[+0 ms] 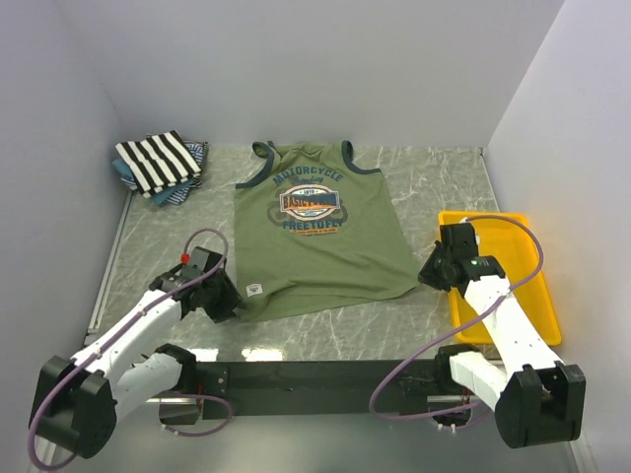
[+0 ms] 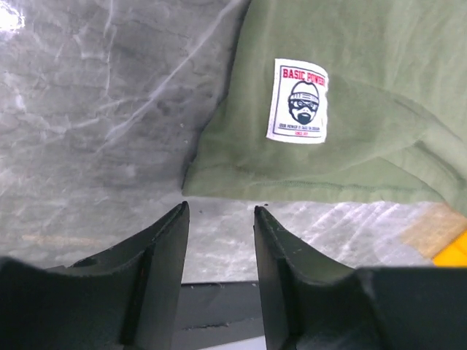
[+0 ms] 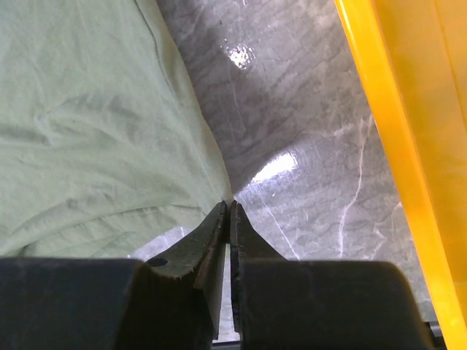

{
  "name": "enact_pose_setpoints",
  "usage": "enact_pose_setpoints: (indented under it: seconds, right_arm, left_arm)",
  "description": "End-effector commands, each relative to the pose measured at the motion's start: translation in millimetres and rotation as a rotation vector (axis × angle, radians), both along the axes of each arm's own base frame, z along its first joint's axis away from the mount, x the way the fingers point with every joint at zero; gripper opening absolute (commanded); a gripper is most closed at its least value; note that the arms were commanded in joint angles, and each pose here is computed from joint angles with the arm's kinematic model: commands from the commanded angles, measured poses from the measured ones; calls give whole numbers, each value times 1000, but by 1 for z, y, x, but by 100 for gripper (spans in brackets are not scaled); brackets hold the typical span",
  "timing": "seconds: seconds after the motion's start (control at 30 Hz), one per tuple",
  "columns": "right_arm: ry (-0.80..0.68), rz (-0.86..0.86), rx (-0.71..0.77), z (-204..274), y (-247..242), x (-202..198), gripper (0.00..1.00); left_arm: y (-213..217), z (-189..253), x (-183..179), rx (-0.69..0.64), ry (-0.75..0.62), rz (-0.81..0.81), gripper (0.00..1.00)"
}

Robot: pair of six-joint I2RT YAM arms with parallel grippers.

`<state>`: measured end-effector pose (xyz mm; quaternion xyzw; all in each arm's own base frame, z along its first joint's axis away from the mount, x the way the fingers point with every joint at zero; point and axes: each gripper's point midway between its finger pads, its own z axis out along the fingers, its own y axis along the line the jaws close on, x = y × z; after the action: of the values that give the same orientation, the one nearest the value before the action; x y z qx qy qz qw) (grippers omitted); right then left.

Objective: Fold and stack the tank tops
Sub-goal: Flatten the tank top out

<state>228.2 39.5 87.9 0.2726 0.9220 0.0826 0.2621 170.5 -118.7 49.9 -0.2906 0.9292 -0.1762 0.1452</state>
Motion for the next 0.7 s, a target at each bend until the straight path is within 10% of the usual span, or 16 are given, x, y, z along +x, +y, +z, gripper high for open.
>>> enact_pose_setpoints:
  seconds: [0.0,0.37,0.67]
  right_arm:
    - [-33,3,-2,1,-1,9,10]
    - [-52,20,-1,1,1,19,10]
    - [-67,13,-14,6,-2,22,10]
  left_arm:
    - [-2,2,16,54,-40,24,45]
    - [-7,-17,12,181,3,16,46]
    - [3,-16,17,271,21,5,1]
